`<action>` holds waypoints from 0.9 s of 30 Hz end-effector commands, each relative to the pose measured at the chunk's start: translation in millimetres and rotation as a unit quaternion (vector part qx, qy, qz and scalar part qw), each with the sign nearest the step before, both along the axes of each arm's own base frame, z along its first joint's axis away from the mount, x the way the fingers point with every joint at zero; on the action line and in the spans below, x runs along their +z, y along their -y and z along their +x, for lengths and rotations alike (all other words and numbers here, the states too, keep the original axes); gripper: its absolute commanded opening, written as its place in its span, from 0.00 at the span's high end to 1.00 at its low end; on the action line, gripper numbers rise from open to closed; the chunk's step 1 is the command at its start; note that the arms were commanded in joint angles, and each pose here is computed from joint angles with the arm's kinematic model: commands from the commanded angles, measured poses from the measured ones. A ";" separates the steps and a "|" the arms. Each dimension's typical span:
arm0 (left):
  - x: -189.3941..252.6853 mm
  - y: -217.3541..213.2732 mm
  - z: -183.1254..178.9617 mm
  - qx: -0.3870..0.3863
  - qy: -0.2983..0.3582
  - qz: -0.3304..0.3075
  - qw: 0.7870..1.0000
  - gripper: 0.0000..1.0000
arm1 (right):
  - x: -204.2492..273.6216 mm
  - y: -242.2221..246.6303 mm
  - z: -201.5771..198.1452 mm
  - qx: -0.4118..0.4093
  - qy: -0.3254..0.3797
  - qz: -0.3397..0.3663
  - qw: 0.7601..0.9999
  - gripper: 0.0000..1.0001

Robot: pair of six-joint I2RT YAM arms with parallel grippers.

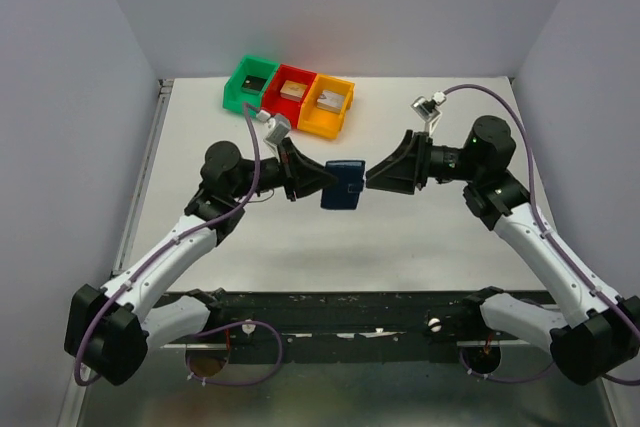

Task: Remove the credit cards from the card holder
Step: Open the card holder.

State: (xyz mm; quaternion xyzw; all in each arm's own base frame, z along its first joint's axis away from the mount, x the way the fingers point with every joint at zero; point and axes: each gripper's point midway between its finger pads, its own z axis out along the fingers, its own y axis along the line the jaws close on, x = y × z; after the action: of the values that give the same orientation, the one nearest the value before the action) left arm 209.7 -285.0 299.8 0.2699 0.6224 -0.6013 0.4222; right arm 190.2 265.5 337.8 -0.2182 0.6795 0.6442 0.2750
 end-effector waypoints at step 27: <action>21.5 -12.5 10.0 0.366 0.728 0.354 0.459 1.00 | -39.9 15.2 23.2 -0.121 -0.141 -0.088 0.979 0.00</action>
State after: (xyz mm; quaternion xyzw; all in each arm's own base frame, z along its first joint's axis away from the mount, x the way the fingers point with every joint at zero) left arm 223.0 -296.3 267.6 0.5516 0.3341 0.1799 0.7428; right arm 218.8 253.0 305.9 -0.0546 0.7788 0.5769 0.2402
